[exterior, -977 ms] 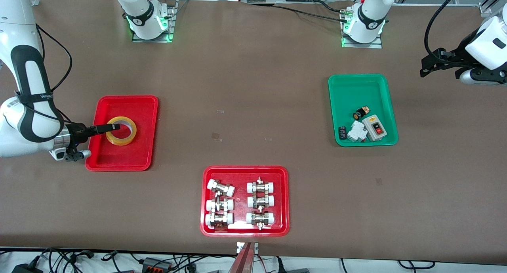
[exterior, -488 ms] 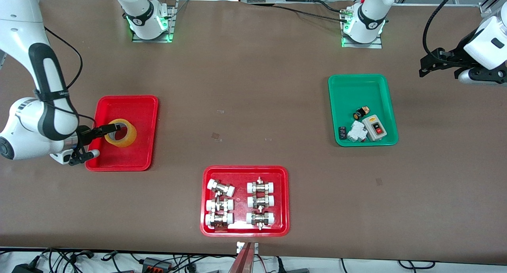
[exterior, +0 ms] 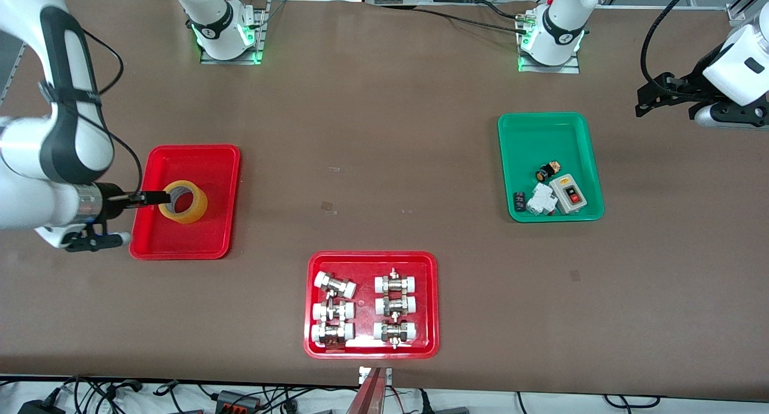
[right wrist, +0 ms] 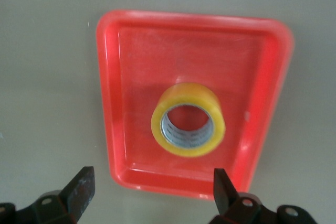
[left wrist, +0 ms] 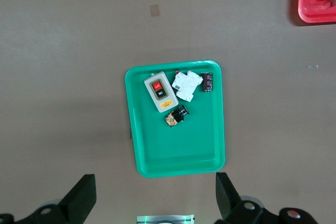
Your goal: Left arm passes tape to right arm into tray
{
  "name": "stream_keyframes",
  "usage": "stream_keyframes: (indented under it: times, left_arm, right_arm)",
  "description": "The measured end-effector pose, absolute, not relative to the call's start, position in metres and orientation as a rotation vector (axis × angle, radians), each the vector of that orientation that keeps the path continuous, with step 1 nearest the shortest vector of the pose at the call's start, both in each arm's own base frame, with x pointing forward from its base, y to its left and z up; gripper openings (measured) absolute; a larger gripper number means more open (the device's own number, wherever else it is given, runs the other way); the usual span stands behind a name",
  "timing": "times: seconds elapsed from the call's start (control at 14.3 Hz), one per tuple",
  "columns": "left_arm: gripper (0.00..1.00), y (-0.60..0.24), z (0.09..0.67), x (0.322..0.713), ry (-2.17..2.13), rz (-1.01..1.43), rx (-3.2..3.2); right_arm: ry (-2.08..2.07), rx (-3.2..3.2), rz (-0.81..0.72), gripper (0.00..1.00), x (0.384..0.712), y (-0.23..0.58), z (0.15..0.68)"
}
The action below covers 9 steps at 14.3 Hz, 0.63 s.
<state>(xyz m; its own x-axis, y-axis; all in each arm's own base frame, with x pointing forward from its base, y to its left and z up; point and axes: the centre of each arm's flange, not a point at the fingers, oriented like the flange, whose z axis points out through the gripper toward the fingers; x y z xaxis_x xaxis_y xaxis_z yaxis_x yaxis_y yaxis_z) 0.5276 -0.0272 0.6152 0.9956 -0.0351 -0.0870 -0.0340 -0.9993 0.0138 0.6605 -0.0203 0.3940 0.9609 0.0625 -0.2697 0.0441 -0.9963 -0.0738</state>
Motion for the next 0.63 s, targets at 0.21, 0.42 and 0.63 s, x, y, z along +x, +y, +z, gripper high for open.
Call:
stream_keyframes:
  times: [0.21,0.42,0.63]
  left_arm:
    - [1.0,-0.028,0.615,0.528,-0.056,-0.137,3.126]
    - [1.0,-0.028,0.615,0.528,-0.057,-0.137,3.126]
    - [1.0,-0.028,0.615,0.528,-0.057,-0.137,3.126]
  right_arm:
    - [-0.041,-3.094,0.317,1.0,0.655,-0.005,0.474]
    - [-0.021,-3.11,0.225,1.0,0.648,-0.011,0.534]
    - [0.023,-3.119,0.162,1.0,0.646,-0.019,0.56]
